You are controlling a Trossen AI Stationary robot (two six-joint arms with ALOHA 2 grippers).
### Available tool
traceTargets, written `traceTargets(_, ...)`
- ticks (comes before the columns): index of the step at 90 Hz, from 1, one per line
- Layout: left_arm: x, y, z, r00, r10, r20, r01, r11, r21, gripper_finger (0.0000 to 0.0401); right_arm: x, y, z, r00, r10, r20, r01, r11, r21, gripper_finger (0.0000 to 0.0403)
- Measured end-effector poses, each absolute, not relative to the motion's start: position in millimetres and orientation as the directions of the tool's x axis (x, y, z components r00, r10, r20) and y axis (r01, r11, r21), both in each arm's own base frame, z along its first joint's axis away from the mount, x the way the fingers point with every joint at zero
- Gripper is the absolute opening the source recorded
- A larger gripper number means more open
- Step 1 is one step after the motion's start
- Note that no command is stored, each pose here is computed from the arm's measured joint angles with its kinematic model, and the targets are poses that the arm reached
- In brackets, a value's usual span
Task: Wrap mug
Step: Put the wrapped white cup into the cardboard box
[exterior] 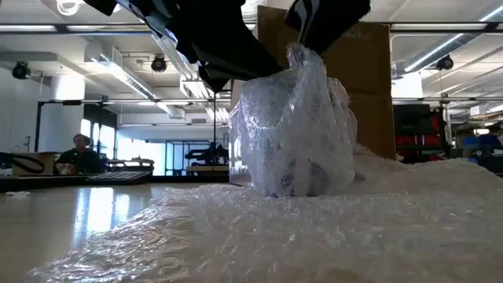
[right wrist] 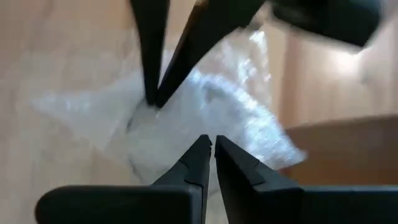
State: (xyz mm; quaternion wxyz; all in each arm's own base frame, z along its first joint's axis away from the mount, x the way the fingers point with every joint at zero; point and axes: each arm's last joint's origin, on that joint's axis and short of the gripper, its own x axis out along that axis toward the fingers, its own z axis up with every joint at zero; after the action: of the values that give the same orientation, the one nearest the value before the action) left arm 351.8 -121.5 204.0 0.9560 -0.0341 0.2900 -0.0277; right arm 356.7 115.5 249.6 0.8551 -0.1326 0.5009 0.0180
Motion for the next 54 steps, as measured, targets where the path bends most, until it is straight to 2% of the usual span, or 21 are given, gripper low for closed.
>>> traceTargets(12, 352, -121, 204, 0.83, -0.071, -0.554, 0.032, 0.996, -0.08, 0.0002, 365, 113, 243, 0.538, -0.128, -0.833, -0.138, 0.961, -0.238, 0.0014)
traceTargets(27, 350, -122, 201, 0.818, -0.072, -0.57, 0.033, 0.996, -0.077, 0.0001, 377, 117, 204, 0.436, -0.003, -0.9, -0.217, 0.97, -0.109, 0.0014)
traceTargets(41, 351, -120, 205, 0.829, -0.059, -0.556, 0.023, 0.997, -0.072, 0.0004, 382, 117, 166, 0.352, -0.033, -0.935, -0.218, 0.969, -0.116, 0.0013)
traceTargets(54, 350, -120, 205, 0.829, -0.056, -0.556, 0.022, 0.997, -0.069, 0.0002, 383, 111, 158, 0.318, -0.025, -0.948, -0.202, 0.975, -0.094, 0.0013)
